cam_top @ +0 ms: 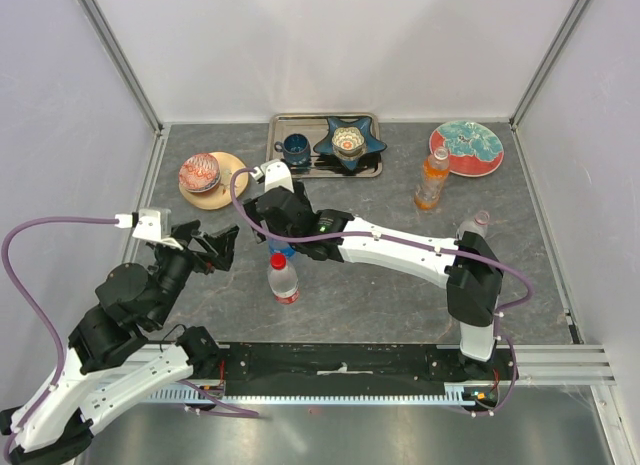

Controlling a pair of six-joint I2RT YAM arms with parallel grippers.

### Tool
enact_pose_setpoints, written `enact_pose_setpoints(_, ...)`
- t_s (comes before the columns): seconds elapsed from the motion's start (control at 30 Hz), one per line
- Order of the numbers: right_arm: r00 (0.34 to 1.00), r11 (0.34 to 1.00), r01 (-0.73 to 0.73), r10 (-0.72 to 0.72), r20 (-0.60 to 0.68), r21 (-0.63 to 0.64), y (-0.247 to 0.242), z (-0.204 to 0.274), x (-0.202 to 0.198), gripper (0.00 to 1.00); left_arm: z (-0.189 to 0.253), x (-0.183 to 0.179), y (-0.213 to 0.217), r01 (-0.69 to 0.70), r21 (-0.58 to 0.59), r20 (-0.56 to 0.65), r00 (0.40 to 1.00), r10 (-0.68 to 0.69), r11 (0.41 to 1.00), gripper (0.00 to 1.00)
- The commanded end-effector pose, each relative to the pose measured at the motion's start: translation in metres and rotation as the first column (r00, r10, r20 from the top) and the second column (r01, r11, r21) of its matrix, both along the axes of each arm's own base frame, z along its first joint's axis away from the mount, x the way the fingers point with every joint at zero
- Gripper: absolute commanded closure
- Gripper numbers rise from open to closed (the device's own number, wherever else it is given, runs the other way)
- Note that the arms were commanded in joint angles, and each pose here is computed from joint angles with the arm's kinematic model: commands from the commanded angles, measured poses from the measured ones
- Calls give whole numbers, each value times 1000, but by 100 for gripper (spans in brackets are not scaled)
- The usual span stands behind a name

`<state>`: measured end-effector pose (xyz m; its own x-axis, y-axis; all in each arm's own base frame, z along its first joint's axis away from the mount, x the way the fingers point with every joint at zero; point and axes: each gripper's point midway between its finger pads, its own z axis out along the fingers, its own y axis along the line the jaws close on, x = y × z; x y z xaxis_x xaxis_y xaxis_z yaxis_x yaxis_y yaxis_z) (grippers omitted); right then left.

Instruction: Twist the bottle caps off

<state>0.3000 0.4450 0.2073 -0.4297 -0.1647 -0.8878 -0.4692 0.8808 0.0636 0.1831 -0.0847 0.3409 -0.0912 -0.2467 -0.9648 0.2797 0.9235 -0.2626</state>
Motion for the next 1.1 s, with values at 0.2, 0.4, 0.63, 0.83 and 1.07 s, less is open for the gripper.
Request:
enact_pose_setpoints(0.2, 999, 999, 34, -34, 6, 34, -3, 11, 6, 30, 4, -1, -1, 6, -40, 12, 1000, -5, 999, 6)
enact_pose_setpoints(0.4, 998, 998, 56, -57, 14, 28, -11, 11, 6, 46, -1, 1, -6, 14, -36, 1, 1000, -14, 999, 6)
enact_pose_setpoints(0.63, 980, 984, 152, -163, 115, 97, -41, 67, 19, 56, 8, 5, -2, -20, -43, 21, 1000, 21, 999, 6)
enact_pose_setpoints(0.83, 938, 957, 199, -248, 243, 210, -89, 165, 19, 56, 47, 14, 6, -85, -62, 118, 989, 92, 994, 6)
enact_pose_setpoints(1.07, 936, 947, 165, -239, 260, 276, -154, 253, -20, 81, 128, 33, 4, -152, -107, 286, 942, 177, 983, 5)
